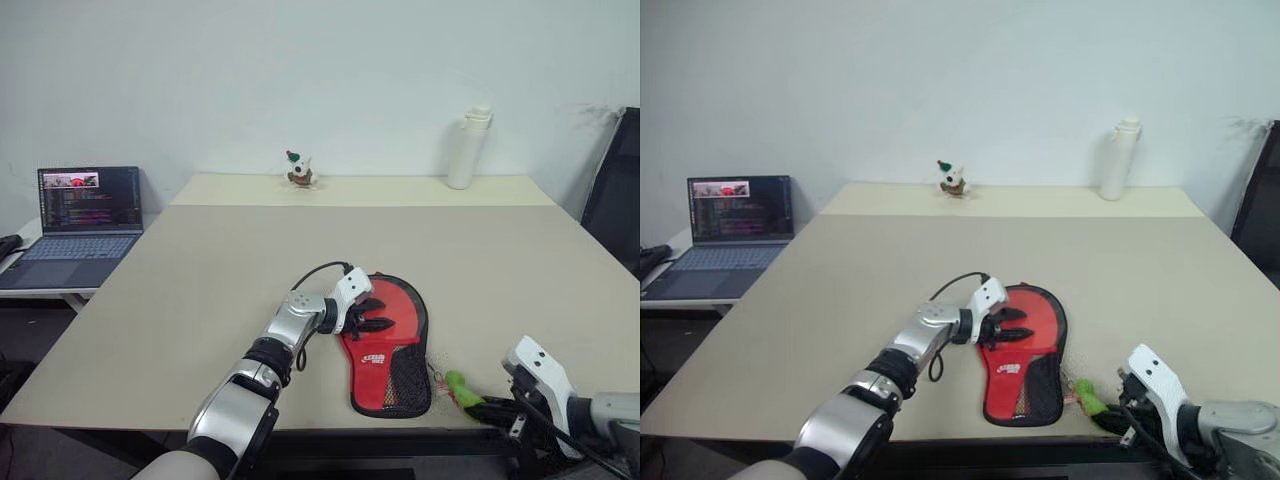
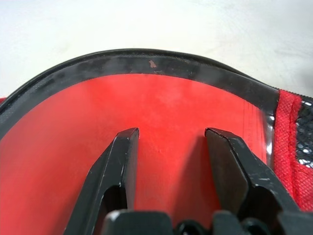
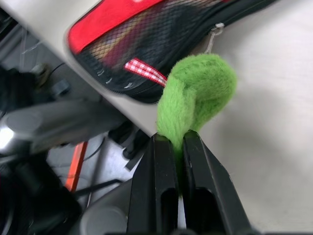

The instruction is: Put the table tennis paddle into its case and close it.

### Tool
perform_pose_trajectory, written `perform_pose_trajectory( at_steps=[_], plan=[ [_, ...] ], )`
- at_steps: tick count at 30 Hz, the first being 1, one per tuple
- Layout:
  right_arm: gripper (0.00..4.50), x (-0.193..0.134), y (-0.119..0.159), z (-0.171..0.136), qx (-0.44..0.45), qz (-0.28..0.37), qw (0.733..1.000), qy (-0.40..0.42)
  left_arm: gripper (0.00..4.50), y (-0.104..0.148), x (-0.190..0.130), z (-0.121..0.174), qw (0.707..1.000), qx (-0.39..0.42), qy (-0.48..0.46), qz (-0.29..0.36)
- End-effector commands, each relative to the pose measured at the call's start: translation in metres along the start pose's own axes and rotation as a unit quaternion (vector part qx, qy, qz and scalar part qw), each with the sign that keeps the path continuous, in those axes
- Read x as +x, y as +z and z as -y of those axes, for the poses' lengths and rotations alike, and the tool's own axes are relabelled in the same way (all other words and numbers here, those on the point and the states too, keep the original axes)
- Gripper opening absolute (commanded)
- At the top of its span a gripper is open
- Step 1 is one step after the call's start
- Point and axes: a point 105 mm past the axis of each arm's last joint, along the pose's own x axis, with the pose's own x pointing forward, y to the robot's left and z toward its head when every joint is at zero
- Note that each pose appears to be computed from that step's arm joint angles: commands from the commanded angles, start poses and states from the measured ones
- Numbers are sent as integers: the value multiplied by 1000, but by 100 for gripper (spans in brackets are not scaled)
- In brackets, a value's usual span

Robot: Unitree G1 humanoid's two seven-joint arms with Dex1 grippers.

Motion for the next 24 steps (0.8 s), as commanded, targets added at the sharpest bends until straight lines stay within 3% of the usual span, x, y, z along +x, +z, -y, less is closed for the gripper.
perform_pose_trajectory(
  at_steps=[1,12,19,24],
  plan=[
    [3,-3,-2,-23,-24,-7,998,60,233,-45,-1,10,997,-29,0,-77],
    [3,12,-7,-62,-48,2,989,143,233,-45,1,9,996,-30,9,-78],
    [3,12,12,-55,-65,21,990,124,233,-45,2,10,997,-31,10,-74],
    [141,1,38,-43,-81,62,989,106,233,-42,0,8,997,-33,13,-64]
  ],
)
